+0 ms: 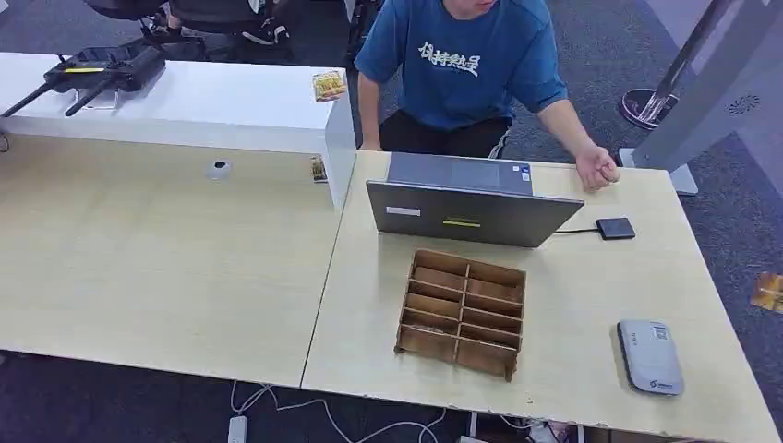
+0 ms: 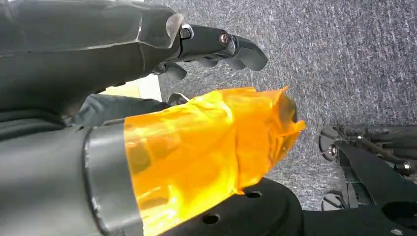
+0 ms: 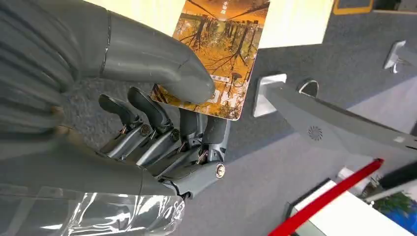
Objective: Pass the card to the sensor for recognition and then transmit it.
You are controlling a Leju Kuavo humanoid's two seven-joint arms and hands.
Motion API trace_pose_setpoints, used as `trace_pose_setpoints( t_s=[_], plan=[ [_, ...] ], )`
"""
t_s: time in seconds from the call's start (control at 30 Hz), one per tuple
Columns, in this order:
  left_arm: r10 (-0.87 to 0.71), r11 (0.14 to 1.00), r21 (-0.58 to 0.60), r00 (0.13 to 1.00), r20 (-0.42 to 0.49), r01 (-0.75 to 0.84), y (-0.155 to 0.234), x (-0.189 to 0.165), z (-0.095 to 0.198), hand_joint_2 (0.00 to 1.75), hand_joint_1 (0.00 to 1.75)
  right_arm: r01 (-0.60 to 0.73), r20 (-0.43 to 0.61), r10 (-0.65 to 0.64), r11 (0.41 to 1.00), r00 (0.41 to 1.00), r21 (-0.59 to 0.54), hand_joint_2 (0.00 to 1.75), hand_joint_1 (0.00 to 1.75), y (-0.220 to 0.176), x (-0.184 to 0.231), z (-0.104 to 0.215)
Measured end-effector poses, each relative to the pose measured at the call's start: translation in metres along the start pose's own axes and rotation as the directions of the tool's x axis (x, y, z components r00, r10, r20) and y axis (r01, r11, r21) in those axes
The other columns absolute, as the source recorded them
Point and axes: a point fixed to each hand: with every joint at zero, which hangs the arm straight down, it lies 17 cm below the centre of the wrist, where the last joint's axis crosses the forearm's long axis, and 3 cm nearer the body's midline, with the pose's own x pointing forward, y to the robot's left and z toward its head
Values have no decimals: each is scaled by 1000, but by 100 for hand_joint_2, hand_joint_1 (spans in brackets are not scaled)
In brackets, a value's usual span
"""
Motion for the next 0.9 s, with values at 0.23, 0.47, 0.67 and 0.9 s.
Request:
trace_pose_setpoints(
  t_s=[0.23, 0.47, 0.67, 0.9],
  plan=[
    [20, 1000, 6, 1000, 0, -20, 1, 0, 0, 0, 0, 0, -26, 1, 1000, 1000, 31, 175, 175, -4, -22, 23],
    [24, 1000, 5, 1000, 1, -24, -1, 0, 0, 0, 0, -15, -69, 21, 996, 997, 87, 175, 175, 7, -49, 46],
    [25, 1000, 7, 1000, 2, -25, -1, 0, 0, 0, 0, -10, -96, 22, 993, 995, 119, 175, 175, 17, -63, 58],
    [24, 1000, 6, 1000, 1, -24, -1, 0, 0, 0, 0, 6, -128, 13, 989, 992, 147, 175, 175, 31, -78, 71]
  ],
)
